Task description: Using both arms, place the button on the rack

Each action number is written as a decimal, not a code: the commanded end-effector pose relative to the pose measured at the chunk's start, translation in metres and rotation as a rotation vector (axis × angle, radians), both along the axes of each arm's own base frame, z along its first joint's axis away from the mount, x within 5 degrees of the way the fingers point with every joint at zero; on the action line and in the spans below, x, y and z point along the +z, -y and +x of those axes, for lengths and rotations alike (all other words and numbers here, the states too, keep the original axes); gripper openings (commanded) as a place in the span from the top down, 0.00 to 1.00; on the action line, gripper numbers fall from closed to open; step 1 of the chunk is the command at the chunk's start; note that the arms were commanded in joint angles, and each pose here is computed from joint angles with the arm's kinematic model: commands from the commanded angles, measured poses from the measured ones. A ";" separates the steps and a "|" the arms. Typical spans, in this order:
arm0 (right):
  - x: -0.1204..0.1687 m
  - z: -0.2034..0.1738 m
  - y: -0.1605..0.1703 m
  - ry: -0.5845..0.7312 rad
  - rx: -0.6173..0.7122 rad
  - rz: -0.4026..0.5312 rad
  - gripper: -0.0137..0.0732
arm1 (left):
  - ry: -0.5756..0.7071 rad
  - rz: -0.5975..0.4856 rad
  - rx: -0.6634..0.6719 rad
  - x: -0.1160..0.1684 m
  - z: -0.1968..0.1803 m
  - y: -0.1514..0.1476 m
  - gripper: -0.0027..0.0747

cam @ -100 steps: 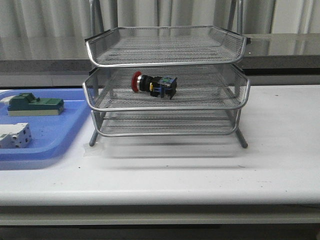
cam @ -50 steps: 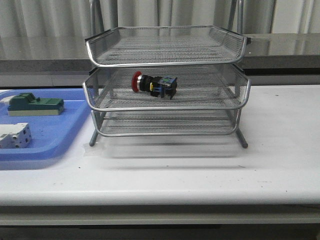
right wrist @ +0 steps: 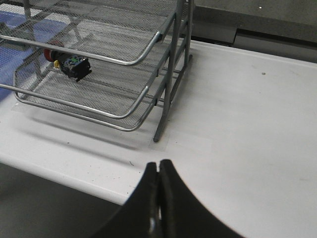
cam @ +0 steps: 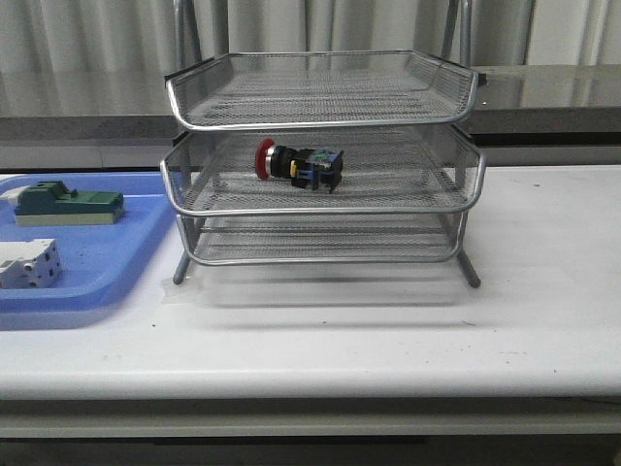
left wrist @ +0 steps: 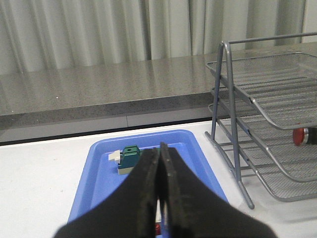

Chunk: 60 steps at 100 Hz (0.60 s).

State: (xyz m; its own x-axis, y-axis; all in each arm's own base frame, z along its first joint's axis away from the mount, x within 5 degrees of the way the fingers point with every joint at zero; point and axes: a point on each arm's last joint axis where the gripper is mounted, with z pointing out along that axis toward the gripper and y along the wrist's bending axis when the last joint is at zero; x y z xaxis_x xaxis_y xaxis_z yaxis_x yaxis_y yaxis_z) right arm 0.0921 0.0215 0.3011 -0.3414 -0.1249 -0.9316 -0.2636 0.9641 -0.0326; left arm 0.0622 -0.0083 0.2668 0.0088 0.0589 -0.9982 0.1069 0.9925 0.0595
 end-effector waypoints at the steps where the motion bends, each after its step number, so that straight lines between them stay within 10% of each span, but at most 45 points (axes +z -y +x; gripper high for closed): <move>1: 0.013 0.003 0.003 0.095 -0.040 0.009 0.91 | 0.094 -0.033 0.028 0.015 0.000 -0.003 0.99; 60: -0.060 -0.028 0.021 0.378 -0.259 0.166 0.91 | 0.094 -0.033 0.028 0.015 0.000 -0.003 0.99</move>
